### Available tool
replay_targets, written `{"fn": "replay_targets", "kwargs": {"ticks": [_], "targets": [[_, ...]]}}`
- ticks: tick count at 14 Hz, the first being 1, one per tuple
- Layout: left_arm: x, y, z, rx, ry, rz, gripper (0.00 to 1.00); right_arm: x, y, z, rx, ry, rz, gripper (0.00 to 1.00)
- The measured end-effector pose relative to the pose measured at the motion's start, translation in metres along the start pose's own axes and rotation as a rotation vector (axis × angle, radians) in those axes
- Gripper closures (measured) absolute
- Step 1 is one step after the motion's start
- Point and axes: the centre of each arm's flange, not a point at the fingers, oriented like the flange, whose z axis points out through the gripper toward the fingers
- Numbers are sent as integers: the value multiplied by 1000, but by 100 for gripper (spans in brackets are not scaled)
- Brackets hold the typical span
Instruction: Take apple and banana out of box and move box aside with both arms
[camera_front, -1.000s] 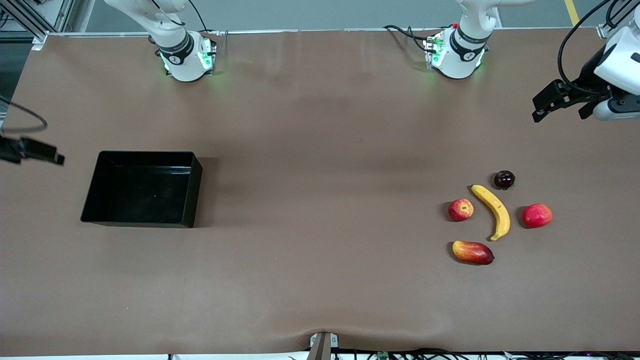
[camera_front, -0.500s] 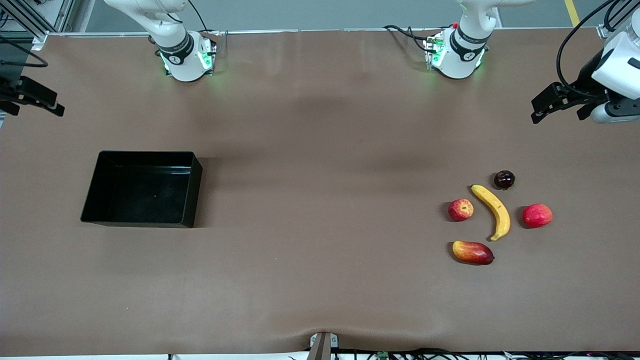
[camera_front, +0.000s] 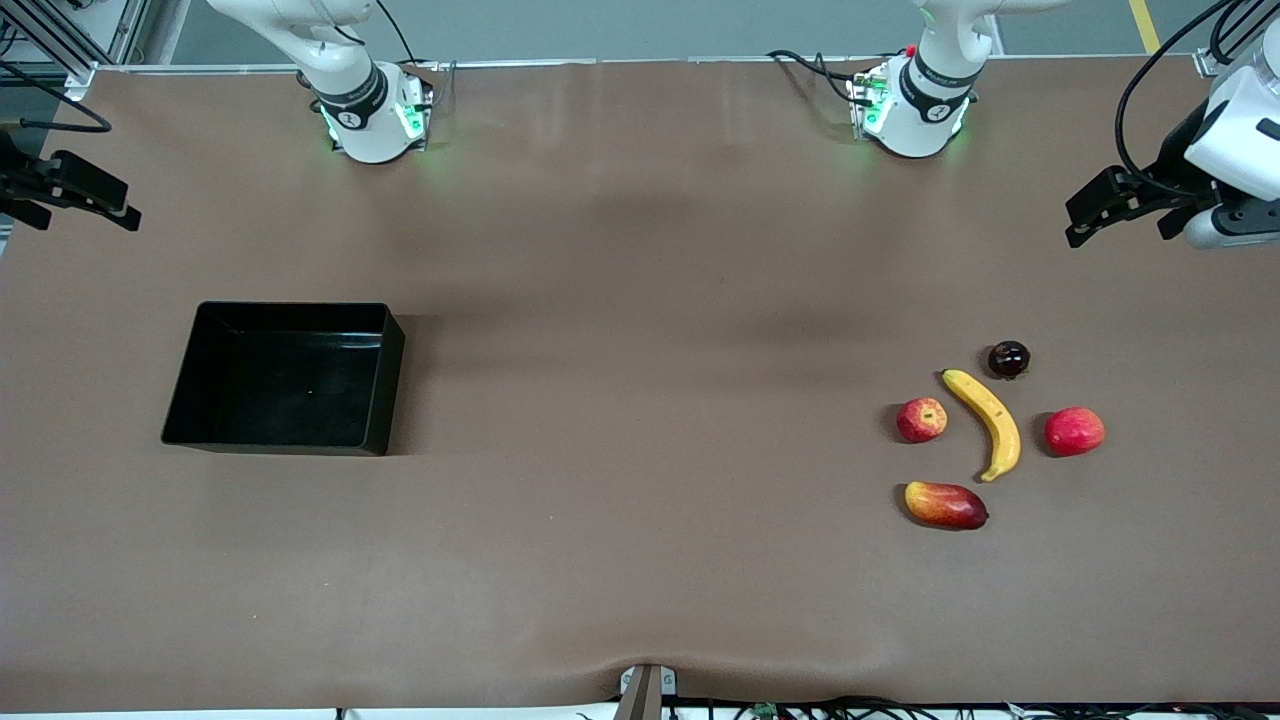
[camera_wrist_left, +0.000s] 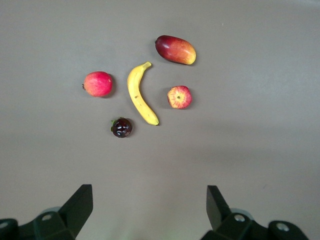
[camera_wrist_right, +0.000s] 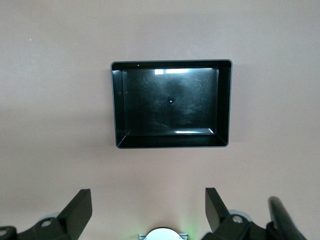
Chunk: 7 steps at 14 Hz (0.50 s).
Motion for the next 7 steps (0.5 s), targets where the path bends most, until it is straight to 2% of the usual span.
{"fn": "replay_targets", "kwargs": {"ticks": [7], "targets": [[1, 0, 1, 0, -1, 0, 0, 0, -2, 0, 0, 2, -5, 0]]}}
